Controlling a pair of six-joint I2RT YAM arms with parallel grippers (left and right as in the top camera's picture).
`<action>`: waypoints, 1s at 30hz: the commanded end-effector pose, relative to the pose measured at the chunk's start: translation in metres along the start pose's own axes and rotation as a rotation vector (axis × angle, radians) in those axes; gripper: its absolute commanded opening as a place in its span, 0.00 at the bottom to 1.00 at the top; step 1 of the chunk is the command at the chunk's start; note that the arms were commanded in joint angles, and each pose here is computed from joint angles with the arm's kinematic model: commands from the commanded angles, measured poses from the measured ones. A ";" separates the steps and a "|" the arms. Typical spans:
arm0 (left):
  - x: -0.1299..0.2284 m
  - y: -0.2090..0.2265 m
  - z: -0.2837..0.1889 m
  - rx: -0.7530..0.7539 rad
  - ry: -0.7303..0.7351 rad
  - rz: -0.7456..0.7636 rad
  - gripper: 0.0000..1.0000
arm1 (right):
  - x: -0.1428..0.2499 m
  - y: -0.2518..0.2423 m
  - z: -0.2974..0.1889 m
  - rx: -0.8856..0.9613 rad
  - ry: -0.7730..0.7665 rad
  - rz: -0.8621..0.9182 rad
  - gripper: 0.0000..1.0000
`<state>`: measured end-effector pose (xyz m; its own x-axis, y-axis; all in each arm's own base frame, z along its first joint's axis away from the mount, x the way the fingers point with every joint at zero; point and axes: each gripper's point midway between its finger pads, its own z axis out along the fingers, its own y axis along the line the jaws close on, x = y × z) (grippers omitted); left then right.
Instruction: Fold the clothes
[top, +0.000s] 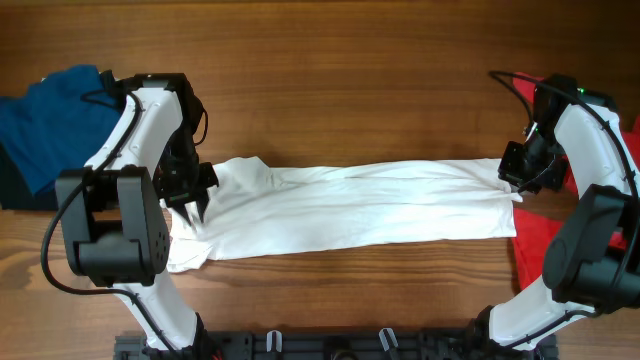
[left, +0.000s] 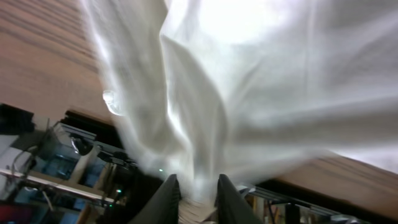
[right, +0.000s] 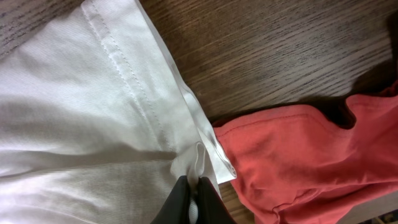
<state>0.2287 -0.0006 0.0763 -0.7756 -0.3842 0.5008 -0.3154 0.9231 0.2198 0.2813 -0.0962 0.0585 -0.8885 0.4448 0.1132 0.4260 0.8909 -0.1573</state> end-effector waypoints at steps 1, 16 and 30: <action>0.002 0.004 -0.004 -0.007 -0.026 -0.014 0.33 | 0.003 -0.002 -0.005 -0.003 -0.011 -0.005 0.04; -0.031 -0.075 -0.019 0.358 -0.148 0.053 0.30 | 0.006 -0.003 -0.005 -0.001 0.004 -0.007 0.04; -0.073 -0.135 -0.036 0.342 -0.451 -0.071 0.36 | 0.006 -0.002 -0.005 -0.005 0.004 0.000 0.15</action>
<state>0.3446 -0.1090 0.0398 -0.9329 -0.3368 0.1275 -0.3555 0.9178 -0.1766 0.2764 -0.0949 0.0586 -0.8867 0.4428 0.1330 0.4215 0.8924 -0.1609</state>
